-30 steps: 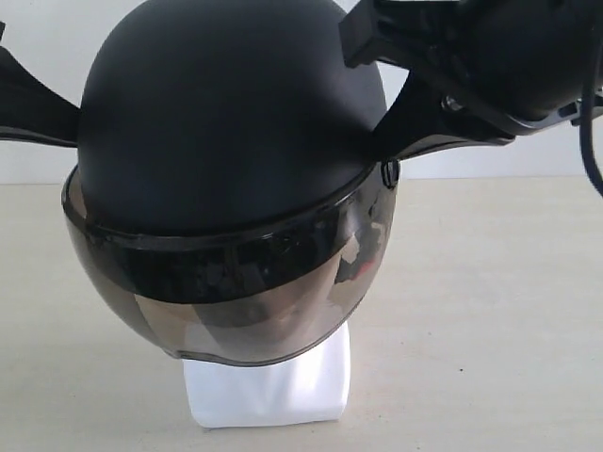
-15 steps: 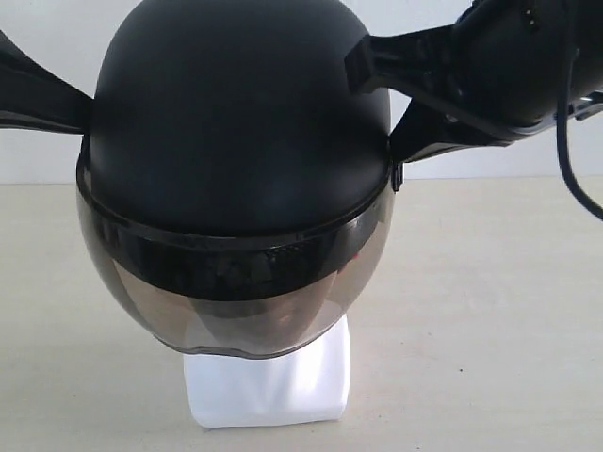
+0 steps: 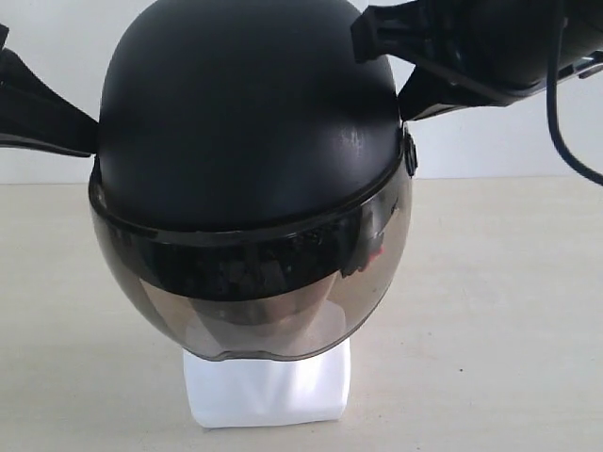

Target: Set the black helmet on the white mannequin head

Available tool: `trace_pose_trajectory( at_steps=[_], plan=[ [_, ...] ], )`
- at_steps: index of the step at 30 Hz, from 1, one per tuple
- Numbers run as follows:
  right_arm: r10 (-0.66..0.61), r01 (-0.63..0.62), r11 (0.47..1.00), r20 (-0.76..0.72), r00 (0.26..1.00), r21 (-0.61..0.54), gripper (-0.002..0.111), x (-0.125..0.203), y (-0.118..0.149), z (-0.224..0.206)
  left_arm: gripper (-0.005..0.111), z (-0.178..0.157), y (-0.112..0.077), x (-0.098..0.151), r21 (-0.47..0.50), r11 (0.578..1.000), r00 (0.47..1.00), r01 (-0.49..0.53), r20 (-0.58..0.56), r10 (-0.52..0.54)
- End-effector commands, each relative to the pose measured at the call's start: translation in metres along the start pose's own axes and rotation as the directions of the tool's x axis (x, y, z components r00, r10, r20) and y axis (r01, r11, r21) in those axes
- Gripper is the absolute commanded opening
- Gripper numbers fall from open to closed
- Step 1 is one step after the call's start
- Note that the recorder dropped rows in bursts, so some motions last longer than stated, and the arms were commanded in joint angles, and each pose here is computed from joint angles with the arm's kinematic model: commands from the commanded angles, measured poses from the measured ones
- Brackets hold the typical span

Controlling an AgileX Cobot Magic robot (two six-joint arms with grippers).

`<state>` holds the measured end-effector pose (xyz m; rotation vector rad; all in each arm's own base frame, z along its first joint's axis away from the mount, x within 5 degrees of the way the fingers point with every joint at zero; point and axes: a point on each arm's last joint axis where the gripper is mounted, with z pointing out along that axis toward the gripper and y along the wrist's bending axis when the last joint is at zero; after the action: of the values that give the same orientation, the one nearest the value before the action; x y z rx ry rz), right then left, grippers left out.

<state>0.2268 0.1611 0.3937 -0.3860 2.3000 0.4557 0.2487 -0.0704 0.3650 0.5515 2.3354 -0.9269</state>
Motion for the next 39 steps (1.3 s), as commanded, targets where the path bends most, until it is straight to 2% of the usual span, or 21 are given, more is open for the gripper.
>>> trace_pose_trajectory(
  at_steps=[1, 5, 9, 20, 31, 39],
  plan=[
    [0.042, -0.041, 0.996, 0.002, 0.999, -0.082, 0.0, -0.001, 0.012, -0.001, 0.004, 0.005, -0.006, 0.004, 0.047, 0.999, 0.999, 0.009, -0.048, -0.007],
    [0.04, -0.044, 0.997, -0.057, 0.998, -0.062, 0.0, 0.005, 0.01, 0.001, 0.004, 0.005, -0.006, 0.004, 0.048, 0.999, 0.999, 0.01, -0.047, -0.007],
    [0.05, -0.052, 0.998, -0.027, 0.998, -0.047, 0.0, 0.003, 0.008, -0.002, 0.004, 0.005, -0.007, 0.004, 0.053, 0.999, 0.999, 0.011, -0.041, -0.009],
    [0.042, -0.042, 0.999, -0.018, 0.999, -0.022, 0.0, 0.005, 0.005, -0.02, 0.004, -0.037, -0.031, -0.007, -0.007, 0.997, 0.992, -0.077, 0.097, 0.077],
    [0.058, -0.058, 0.998, 0.0, 0.998, -0.007, 0.0, 0.009, 0.001, -0.043, 0.004, -0.041, -0.035, -0.006, -0.01, 0.996, 0.99, -0.088, 0.107, 0.089],
    [0.029, -0.029, 0.998, 0.004, 1.0, 0.048, 0.0, 0.016, -0.007, -0.069, 0.004, -0.056, -0.053, 0.0, -0.026, 0.991, 0.979, -0.134, 0.149, 0.137]
  ],
)
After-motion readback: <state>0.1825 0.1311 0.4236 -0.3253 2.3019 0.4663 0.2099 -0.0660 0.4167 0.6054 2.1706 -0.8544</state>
